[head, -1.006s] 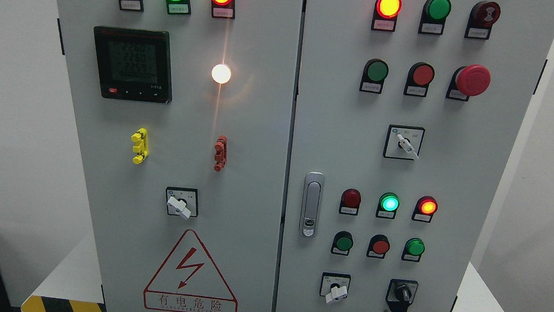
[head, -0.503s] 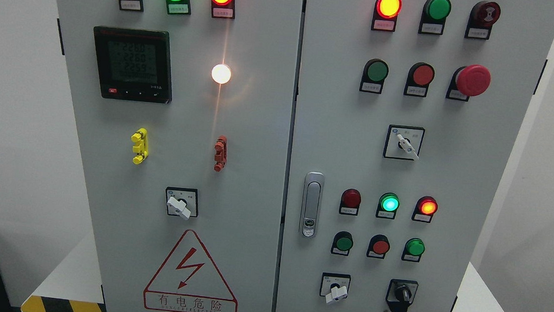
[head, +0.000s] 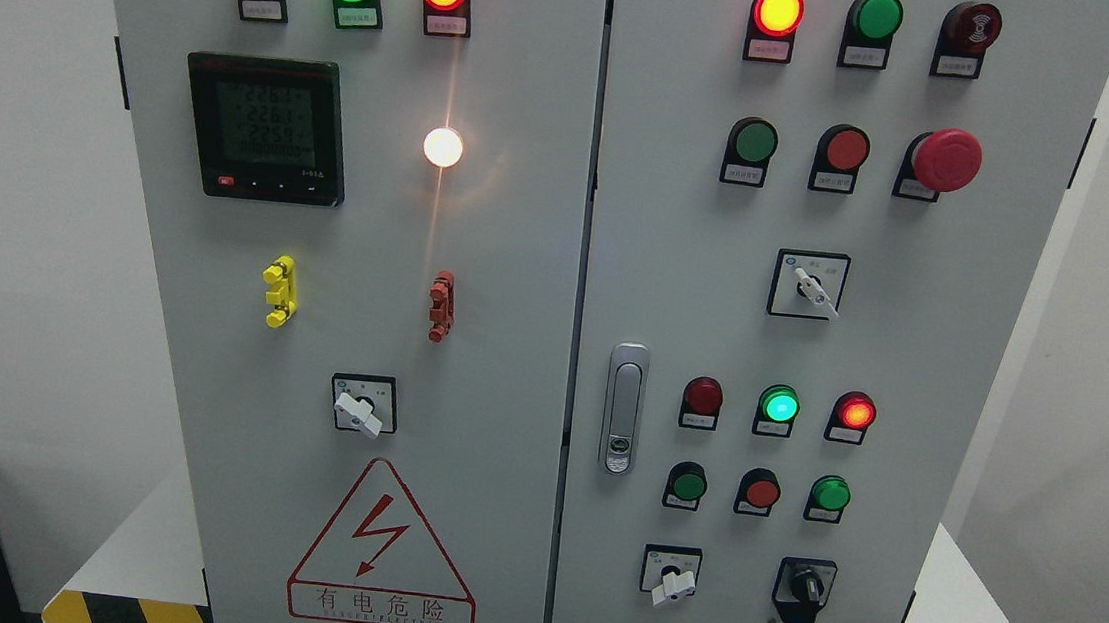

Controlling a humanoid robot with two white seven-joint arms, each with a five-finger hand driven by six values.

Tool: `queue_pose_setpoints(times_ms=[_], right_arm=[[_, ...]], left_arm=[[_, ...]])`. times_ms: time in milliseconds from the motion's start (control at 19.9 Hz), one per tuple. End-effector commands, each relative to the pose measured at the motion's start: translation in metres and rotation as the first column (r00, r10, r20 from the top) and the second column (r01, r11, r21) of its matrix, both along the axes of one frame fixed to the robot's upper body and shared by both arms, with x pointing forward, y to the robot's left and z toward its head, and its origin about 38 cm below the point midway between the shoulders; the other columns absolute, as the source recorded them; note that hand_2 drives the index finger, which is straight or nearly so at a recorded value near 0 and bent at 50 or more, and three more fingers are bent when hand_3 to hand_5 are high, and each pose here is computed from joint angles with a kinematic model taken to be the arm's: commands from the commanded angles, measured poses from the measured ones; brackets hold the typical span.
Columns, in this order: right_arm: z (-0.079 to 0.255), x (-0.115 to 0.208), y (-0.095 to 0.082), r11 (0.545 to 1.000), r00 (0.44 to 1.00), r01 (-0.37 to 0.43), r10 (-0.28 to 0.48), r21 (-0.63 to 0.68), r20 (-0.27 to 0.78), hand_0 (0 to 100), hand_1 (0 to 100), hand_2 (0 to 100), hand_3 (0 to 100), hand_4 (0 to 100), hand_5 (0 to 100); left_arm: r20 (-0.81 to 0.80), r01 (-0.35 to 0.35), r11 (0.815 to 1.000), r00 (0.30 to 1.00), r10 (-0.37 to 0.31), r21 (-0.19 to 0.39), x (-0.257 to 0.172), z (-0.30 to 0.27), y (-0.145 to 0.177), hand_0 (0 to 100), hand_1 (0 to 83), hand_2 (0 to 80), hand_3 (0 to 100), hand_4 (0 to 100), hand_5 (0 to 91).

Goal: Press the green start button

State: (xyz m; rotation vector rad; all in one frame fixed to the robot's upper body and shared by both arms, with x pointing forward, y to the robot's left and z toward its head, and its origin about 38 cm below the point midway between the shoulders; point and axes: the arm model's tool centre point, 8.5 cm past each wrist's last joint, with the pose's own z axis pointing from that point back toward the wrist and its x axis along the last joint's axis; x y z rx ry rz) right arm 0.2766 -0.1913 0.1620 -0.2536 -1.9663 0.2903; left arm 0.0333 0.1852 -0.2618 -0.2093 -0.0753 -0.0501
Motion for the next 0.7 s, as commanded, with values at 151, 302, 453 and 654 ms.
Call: queue_pose_setpoints(times_ms=[151,302,453,654], right_arm=[[0.031,0.008,0.021,0.930,0.976,0.163,-0.103,-0.330,0.192,0,26,0,60,62,70],[0.039,0.011,0.023,0.875,0.953,0.250,-0.147,-0.415,0.266,0,27,0,69,71,84],[0.042,0.013,0.024,0.834,0.935,0.304,-0.168,-0.461,0.312,0,27,0,75,76,92],[0.044,0.020,0.025,0.759,0.918,0.357,-0.178,-0.545,0.353,0,28,0,85,83,100]], left_arm=[[0.028,0.000,1.000,1.000,0.001,-0.003,0.009,0.000,-0.001,12,55.6,0.0,0,0,0.0],[0.028,0.000,1.000,1.000,0.000,-0.005,0.009,0.000,-0.002,12,55.6,0.0,0,0,0.0],[0.028,0.000,1.000,1.000,0.001,-0.003,0.009,0.000,-0.001,12,55.6,0.0,0,0,0.0],[0.028,0.000,1.000,1.000,0.000,-0.005,0.009,0.000,-0.002,12,55.6,0.0,0,0,0.0]])
